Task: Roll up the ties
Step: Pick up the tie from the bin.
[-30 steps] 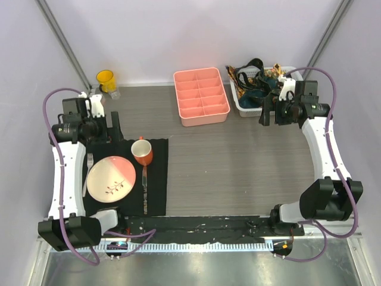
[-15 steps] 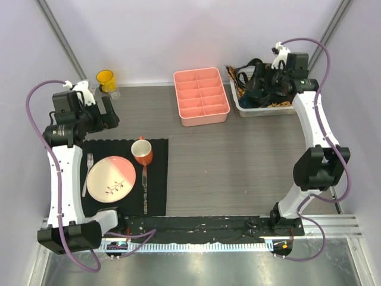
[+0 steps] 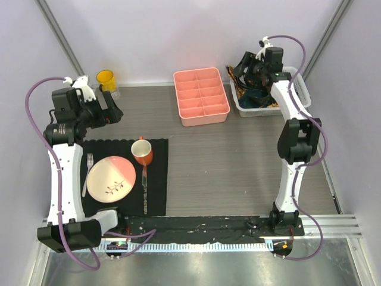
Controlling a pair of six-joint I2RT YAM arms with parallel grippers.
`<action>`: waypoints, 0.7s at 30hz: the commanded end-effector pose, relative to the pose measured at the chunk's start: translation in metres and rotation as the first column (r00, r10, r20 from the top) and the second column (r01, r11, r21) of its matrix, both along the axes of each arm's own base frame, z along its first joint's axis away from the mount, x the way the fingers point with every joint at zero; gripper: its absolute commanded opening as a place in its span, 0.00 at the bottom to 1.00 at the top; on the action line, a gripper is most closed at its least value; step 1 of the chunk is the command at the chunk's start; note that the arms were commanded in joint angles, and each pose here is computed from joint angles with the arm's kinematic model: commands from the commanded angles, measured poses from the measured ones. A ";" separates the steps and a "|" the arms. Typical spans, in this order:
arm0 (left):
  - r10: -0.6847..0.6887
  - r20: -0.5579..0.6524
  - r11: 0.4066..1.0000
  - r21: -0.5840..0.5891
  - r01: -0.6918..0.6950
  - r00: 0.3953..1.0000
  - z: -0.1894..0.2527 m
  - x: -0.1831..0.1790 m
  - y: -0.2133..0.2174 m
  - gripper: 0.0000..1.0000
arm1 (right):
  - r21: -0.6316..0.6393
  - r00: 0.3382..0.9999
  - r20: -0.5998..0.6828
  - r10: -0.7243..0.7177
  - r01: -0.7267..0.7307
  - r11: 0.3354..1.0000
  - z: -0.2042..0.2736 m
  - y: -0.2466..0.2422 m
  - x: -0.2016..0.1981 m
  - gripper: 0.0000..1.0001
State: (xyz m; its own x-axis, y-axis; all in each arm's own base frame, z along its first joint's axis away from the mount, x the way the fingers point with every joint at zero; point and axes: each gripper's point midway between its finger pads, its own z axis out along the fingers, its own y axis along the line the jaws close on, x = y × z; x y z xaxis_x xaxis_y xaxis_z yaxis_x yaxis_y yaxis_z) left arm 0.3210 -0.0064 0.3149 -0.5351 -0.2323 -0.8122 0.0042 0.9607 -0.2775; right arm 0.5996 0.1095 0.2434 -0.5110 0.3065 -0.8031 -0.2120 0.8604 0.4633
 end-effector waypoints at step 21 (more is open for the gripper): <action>-0.022 0.005 1.000 0.001 0.022 1.000 -0.009 0.012 0.000 1.00 | 0.048 0.951 0.121 -0.286 0.282 0.958 -0.049 -0.025 0.092 0.57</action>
